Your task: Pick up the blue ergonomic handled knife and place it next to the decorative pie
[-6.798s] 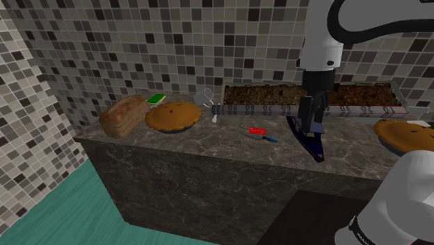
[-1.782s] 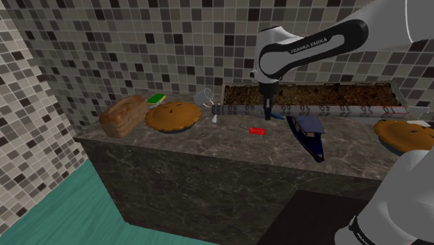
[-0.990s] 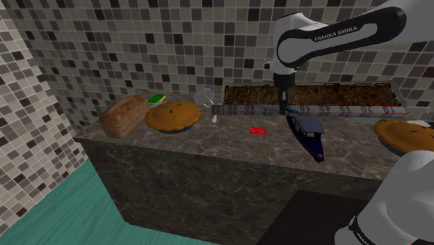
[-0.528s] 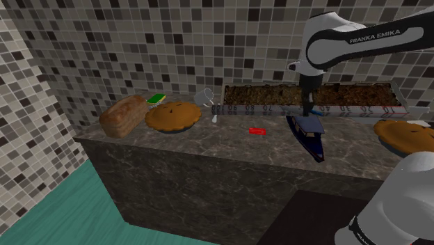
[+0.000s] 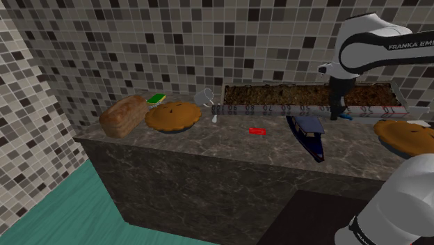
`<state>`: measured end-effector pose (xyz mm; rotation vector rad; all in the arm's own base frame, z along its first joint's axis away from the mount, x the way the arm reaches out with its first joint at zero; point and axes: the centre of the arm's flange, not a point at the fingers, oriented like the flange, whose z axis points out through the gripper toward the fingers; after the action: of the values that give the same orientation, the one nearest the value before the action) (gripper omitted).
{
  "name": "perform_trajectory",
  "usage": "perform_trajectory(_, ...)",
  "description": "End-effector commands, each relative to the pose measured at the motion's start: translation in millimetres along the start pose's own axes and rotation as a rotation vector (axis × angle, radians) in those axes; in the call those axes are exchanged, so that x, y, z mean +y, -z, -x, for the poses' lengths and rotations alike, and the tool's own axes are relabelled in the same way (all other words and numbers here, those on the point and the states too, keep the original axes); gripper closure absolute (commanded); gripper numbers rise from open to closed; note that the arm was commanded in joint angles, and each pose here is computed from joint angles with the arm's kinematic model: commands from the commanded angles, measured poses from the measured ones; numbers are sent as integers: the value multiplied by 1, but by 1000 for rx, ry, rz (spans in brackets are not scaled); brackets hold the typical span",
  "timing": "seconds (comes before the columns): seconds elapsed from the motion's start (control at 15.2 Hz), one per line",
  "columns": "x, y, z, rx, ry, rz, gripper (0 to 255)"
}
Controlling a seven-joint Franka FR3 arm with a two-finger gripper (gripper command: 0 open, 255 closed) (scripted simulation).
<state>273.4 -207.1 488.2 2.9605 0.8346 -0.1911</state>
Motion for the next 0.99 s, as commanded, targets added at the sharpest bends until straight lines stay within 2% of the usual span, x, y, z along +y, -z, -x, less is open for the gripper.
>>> perform_trajectory(0.0,0,-3,28,-1,1,0,255)
perform_trajectory(0.86,4,-27,202,-1,1,0,255)
perform_trajectory(0.92,4,-32,201,-1,1,0,255)
